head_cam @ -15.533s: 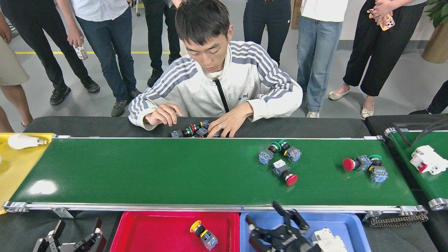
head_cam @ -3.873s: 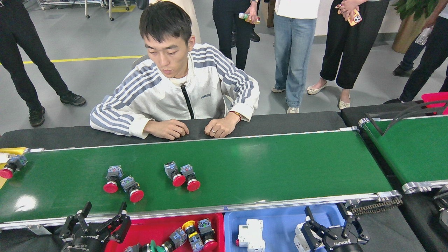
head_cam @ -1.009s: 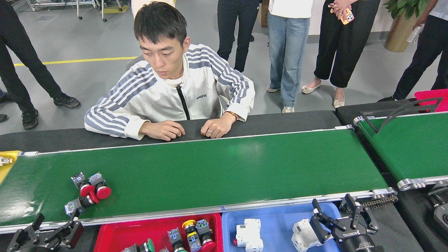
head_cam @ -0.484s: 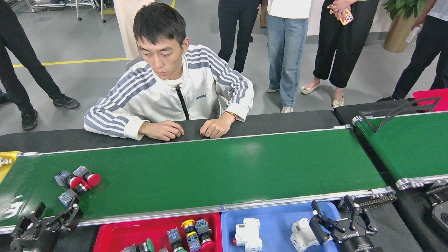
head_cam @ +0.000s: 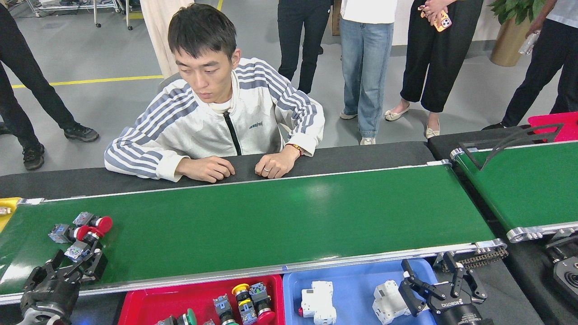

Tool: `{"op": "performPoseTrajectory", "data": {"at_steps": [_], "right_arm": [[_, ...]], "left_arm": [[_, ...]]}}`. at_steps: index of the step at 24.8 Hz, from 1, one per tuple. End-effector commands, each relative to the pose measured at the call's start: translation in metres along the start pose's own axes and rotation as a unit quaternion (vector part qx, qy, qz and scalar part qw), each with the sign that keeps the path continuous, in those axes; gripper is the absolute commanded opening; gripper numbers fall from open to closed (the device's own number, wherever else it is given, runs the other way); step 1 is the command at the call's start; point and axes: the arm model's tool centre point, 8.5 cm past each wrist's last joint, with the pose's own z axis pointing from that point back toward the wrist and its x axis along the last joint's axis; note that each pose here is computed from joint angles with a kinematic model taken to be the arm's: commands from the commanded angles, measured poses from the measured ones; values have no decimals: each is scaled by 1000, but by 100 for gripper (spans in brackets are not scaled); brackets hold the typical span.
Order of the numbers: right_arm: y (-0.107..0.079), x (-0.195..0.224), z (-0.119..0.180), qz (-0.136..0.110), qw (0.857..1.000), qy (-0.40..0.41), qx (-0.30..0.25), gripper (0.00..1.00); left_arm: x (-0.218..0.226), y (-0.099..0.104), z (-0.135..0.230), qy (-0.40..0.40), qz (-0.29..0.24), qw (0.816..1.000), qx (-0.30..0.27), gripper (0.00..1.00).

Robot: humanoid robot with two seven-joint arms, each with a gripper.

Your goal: Pick switch part from conveyor to tray

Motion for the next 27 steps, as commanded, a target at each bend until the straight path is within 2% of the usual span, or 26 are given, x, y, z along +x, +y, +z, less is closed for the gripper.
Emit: {"op": "performPoseTrajectory", "data": {"at_steps": [1, 2, 3, 6, 9, 12, 13, 16, 18, 19, 21, 22, 23, 27], "right_arm": [[-6, -2, -2, 4, 1000, -3, -8, 100], [-4, -2, -1, 4, 1000, -3, -6, 100], [-4, -2, -1, 4, 1000, -3, -6, 100], [-5, -1, -2, 2, 1000, -2, -7, 100], [-5, -1, -2, 0, 1000, 0, -6, 100], [-3, -2, 0, 1, 1000, 1, -3, 100], [-3, -2, 0, 1, 1000, 0, -3, 100], [-4, -2, -1, 0, 1000, 2, -4, 100], [-4, -2, -1, 0, 1000, 2, -4, 100], [-4, -2, -1, 0, 1000, 2, -4, 100], [-4, -3, 0, 1, 1000, 1, -4, 100], [-3, -3, 0, 1, 1000, 1, -3, 100], [-4, -3, 0, 1, 1000, 1, -4, 100], [-5, -4, -1, 0, 1000, 6, -5, 100]], "left_arm": [[-6, 10, -4, 1, 0, 1000, 10, 43], [-5, 9, -3, -3, 0, 1000, 9, 29], [-4, 5, -2, -7, 1, 1000, 7, 22], [5, -7, 11, -47, -5, 999, 13, 10], [24, -4, 37, -115, -27, 992, 49, 7], [59, 0, 95, -230, -47, 968, 87, 9], [70, -4, 123, -278, -50, 955, 89, 11], [97, -24, 182, -318, -37, 944, 79, 16], [118, -36, 201, -342, -26, 937, 66, 23], [126, -40, 205, -350, -23, 934, 60, 38], [132, -44, 208, -353, -20, 934, 48, 83], [137, -46, 209, -352, -11, 935, 49, 95], [140, -47, 211, -351, -5, 935, 50, 99], [139, -47, 211, -345, -2, 937, 52, 100]]}}
